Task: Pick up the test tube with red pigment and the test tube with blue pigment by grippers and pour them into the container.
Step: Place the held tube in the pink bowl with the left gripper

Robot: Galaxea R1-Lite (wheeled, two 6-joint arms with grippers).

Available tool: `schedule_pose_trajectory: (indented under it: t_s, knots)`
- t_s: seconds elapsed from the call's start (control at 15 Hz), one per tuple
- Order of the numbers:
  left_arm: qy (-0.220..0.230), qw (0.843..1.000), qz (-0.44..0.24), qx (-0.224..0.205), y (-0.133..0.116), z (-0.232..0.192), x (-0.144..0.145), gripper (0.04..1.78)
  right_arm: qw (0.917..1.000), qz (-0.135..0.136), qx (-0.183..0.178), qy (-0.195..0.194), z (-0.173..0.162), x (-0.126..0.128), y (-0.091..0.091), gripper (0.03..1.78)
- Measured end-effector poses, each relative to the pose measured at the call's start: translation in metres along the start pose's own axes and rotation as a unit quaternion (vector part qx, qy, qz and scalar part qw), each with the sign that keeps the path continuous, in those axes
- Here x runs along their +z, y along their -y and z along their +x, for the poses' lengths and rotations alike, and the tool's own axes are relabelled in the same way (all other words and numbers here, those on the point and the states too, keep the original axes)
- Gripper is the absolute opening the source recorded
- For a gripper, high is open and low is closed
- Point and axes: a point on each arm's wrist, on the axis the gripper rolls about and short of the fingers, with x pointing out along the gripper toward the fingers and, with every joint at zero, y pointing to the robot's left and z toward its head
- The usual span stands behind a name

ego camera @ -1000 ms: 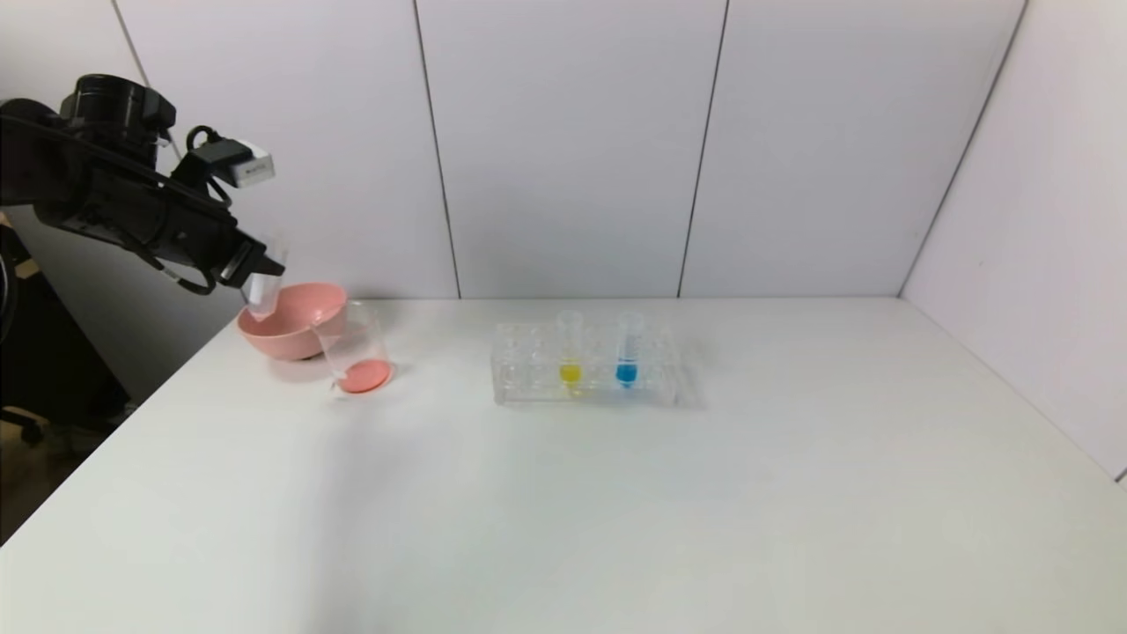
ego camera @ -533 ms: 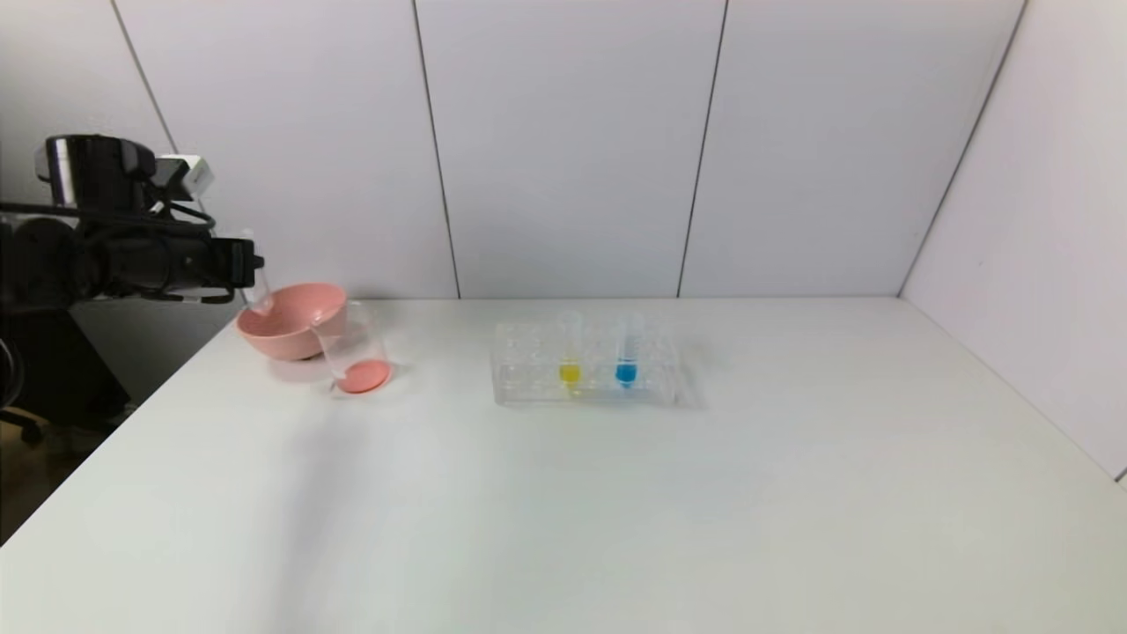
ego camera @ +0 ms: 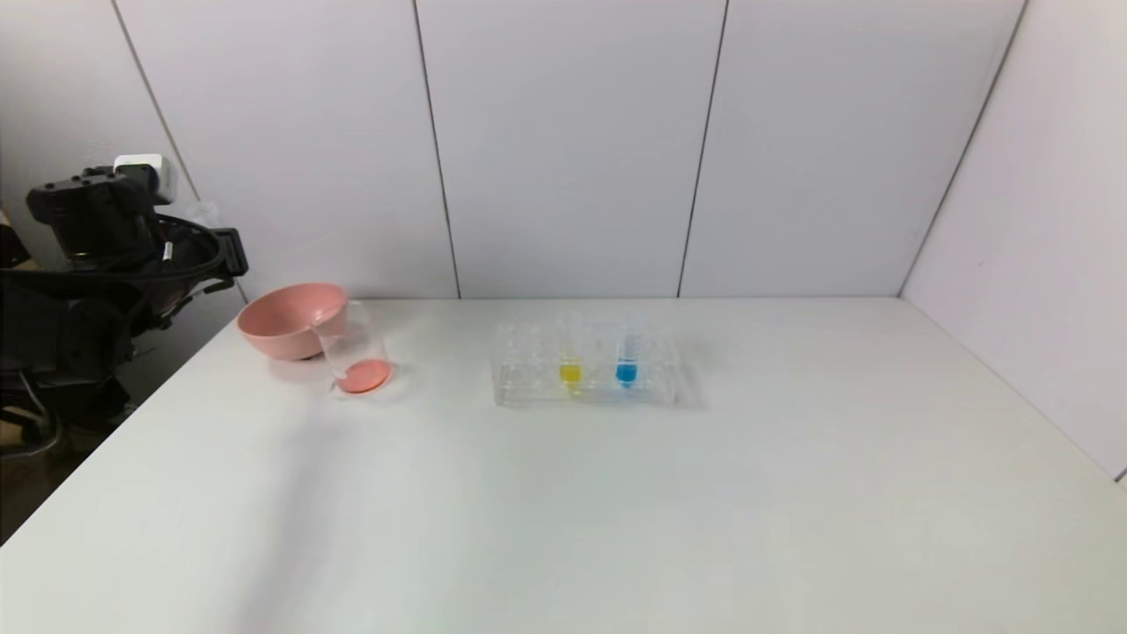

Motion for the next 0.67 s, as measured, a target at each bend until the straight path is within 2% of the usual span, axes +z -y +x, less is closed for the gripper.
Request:
schedule_pose_trajectory:
  t_s: [0.2, 0.4, 0.67]
  knots:
    - [-0.003, 1.000, -0.014, 0.022, 0.004, 0.025, -0.010, 0.43, 1.0000, 0.000, 0.000, 0.000, 0.000, 0.000, 0.000, 1.77]
    - [-0.036, 0.999, -0.024, 0.004, 0.013, 0.034, -0.026, 0.43, 1.0000, 0.000, 0.000, 0.000, 0.000, 0.000, 0.000, 1.77]
    - [-0.060, 0.997, -0.039, -0.040, 0.018, 0.033, -0.033, 0.43, 1.0000, 0.000, 0.000, 0.000, 0.000, 0.000, 0.000, 1.77]
